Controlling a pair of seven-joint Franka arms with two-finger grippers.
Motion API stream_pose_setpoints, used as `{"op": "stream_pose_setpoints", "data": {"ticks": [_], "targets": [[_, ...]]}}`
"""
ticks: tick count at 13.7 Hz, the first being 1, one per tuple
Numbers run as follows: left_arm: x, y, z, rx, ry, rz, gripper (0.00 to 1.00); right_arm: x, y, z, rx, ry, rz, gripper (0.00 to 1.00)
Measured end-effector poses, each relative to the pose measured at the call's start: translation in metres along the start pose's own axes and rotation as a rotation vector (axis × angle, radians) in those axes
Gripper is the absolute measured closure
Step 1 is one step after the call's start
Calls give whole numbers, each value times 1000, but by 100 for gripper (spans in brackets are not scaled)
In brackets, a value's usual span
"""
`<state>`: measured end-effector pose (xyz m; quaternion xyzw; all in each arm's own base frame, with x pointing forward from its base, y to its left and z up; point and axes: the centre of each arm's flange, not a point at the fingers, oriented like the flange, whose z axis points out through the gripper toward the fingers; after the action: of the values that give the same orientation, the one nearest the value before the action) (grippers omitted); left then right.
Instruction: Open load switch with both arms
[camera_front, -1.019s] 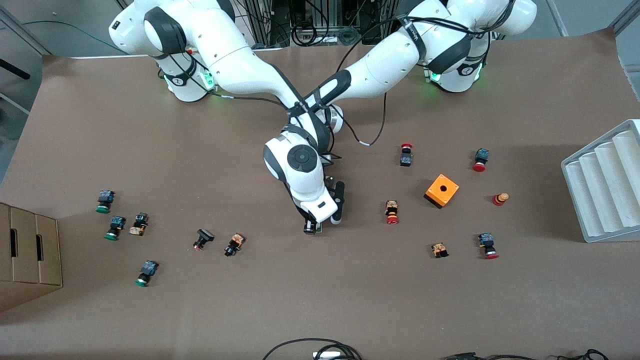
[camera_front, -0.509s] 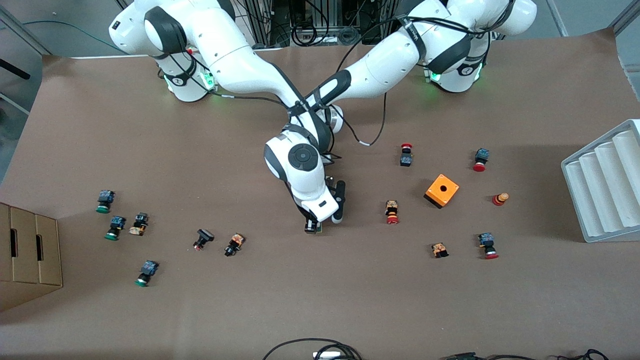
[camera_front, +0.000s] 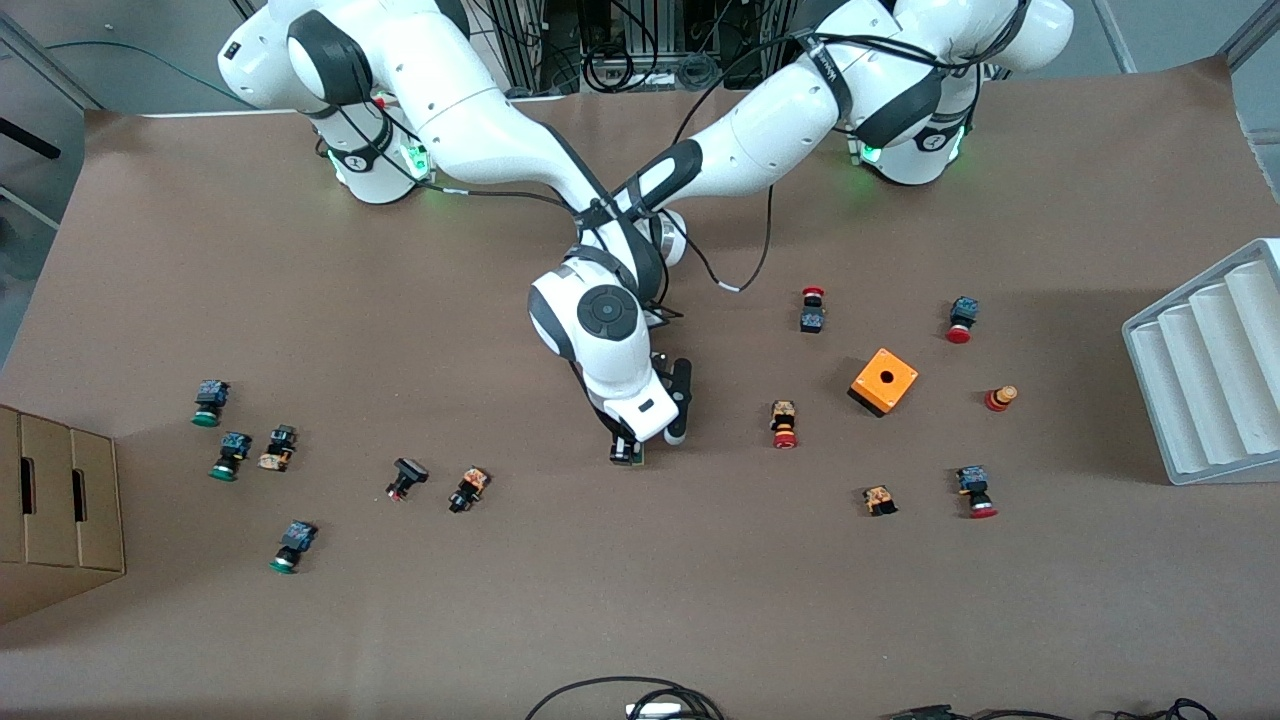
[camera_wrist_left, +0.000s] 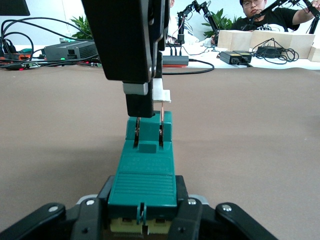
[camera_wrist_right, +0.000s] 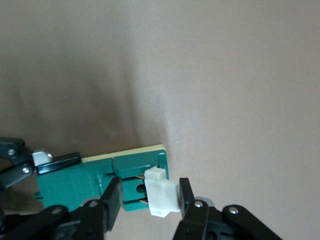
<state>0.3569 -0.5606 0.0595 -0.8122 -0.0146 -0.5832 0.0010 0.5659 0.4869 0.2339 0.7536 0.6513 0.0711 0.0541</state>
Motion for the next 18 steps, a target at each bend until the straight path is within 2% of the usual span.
{"op": "stream_pose_setpoints", "data": {"ticks": [18], "targets": [[0, 0, 0, 0, 0, 0, 51, 4, -11, -2, 17, -7, -12, 47]]}}
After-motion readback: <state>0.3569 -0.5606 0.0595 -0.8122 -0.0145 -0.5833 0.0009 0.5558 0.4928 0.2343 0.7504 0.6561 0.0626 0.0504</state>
